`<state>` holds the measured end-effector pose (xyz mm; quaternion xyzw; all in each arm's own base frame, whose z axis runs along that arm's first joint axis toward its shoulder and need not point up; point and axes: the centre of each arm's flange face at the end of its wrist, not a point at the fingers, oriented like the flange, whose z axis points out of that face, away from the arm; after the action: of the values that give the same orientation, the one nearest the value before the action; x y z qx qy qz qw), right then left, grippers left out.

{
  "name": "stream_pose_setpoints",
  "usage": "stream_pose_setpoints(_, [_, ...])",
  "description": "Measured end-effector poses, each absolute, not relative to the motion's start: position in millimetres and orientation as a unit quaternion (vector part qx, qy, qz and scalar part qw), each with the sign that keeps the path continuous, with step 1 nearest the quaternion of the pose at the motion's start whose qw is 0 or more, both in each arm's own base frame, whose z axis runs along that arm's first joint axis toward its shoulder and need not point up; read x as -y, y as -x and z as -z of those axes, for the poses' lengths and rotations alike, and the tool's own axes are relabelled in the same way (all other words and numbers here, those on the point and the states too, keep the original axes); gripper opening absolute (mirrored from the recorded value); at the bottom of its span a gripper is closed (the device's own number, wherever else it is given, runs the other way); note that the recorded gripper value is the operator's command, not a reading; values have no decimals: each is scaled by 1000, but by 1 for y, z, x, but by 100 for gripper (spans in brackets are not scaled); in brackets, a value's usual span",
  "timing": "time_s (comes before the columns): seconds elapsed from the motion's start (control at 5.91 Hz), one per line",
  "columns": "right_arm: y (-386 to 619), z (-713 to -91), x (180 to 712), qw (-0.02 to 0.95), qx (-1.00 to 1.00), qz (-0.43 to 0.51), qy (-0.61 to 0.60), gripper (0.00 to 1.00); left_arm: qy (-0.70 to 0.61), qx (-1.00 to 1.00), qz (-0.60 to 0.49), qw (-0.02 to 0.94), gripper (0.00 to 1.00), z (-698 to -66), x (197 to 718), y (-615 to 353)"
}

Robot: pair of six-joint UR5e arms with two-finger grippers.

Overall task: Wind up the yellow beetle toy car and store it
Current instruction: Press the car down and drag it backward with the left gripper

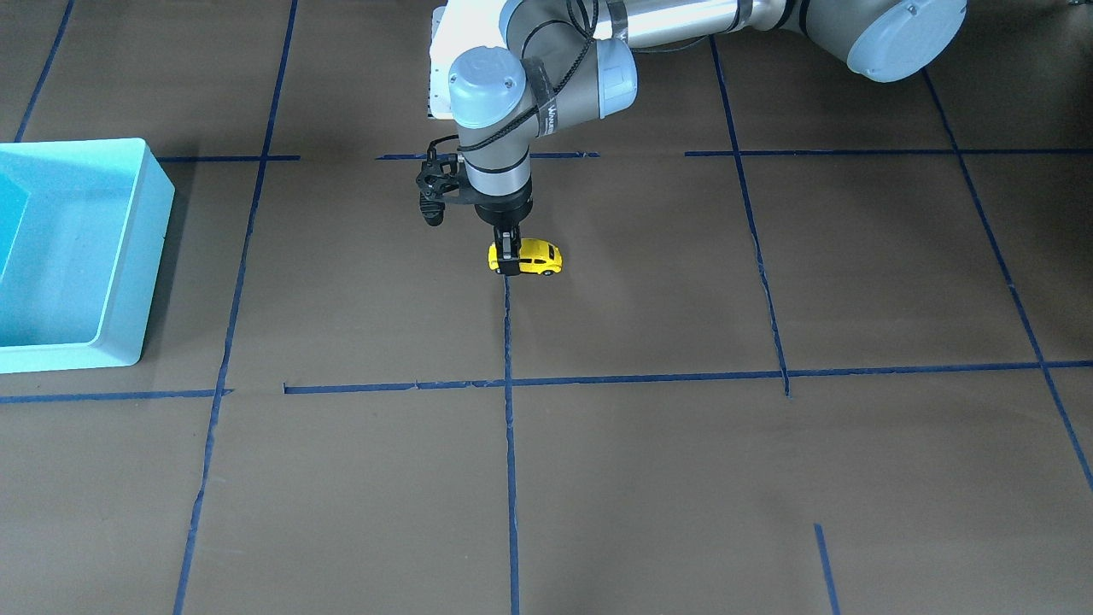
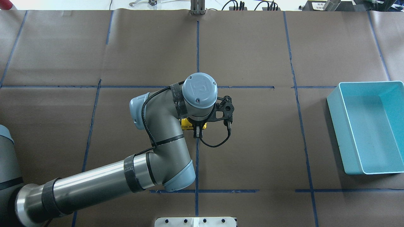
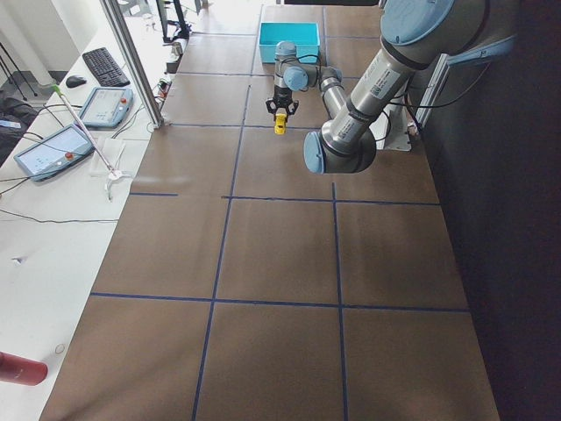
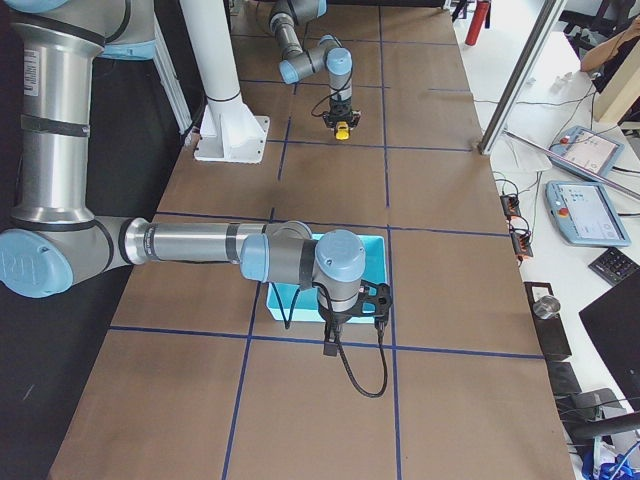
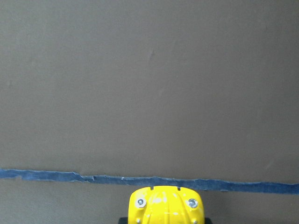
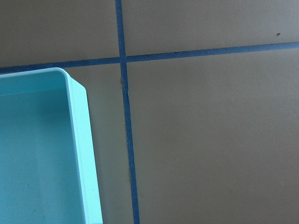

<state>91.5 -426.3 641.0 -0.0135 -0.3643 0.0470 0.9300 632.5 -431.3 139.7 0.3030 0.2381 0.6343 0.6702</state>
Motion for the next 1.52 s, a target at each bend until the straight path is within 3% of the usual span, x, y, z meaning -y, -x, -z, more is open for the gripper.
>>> stream_pose_setpoints(1.52, [-91, -640, 426, 930, 365, -47, 13, 100, -333, -305, -617, 645, 0, -148, 445, -651])
